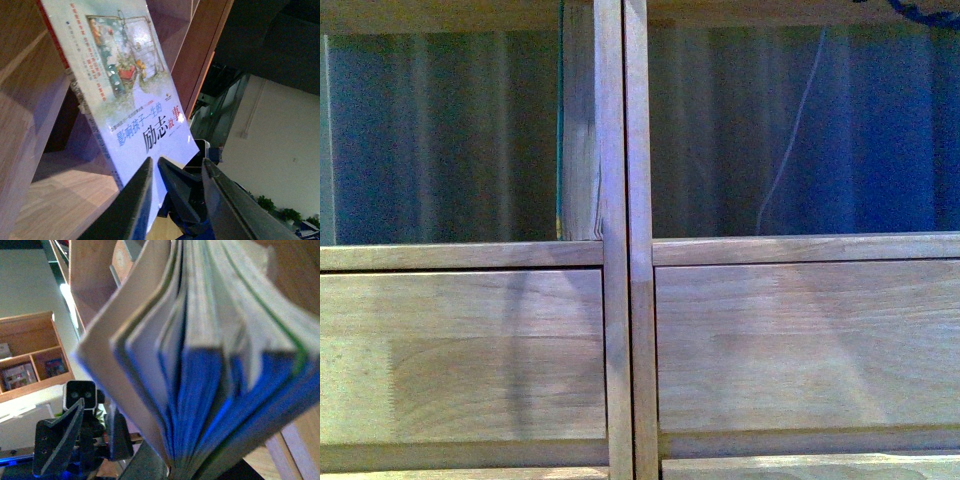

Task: Organize books on shelf

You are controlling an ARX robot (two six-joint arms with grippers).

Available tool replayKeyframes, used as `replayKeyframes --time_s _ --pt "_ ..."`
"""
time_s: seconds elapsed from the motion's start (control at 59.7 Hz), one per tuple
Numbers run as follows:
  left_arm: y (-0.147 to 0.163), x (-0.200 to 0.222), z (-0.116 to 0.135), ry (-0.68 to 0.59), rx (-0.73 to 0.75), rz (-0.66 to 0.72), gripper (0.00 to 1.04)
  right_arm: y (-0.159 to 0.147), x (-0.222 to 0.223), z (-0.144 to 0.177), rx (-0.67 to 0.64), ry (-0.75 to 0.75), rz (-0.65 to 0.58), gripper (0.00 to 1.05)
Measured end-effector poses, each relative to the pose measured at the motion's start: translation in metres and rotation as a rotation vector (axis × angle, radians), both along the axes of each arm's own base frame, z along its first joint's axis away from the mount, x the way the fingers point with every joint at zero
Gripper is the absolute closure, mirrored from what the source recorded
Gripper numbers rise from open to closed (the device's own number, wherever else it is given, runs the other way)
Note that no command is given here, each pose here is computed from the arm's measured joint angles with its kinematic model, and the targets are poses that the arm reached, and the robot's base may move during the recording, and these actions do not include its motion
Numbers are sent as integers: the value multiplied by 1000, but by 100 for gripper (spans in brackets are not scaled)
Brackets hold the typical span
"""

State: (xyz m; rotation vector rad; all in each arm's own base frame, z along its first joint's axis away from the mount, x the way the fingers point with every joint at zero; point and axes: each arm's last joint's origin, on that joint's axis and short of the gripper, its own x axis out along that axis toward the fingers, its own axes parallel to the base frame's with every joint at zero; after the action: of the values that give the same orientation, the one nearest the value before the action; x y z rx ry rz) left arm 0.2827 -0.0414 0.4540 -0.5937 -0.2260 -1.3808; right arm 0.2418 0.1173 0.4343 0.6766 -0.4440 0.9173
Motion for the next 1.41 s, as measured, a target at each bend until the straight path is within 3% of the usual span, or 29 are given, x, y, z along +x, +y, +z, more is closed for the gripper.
replayKeyframes --time_s 0.251,0.519,0.704,0.787,1.106,1.189,1.407 --pt "-5 4 2 8 -5 -12 6 20 -14 -3 -2 2 108 97" --pt "-9 3 3 12 -12 -21 7 39 -25 -12 -21 18 180 97" --pt "-10 -17 0 -5 -2 -33 30 49 -30 -15 -36 18 210 97" --pt "-8 -30 3 -56 -6 -41 46 50 -31 -16 -37 19 212 97" --pt "-5 -25 -1 -30 -21 -26 91 45 -23 -18 -37 51 211 97" --pt "-1 -25 -1 -34 -13 -21 97 43 -22 -18 -27 62 206 86" --pt "23 -25 -4 -11 -10 115 98 13 -11 -33 -18 110 107 52"
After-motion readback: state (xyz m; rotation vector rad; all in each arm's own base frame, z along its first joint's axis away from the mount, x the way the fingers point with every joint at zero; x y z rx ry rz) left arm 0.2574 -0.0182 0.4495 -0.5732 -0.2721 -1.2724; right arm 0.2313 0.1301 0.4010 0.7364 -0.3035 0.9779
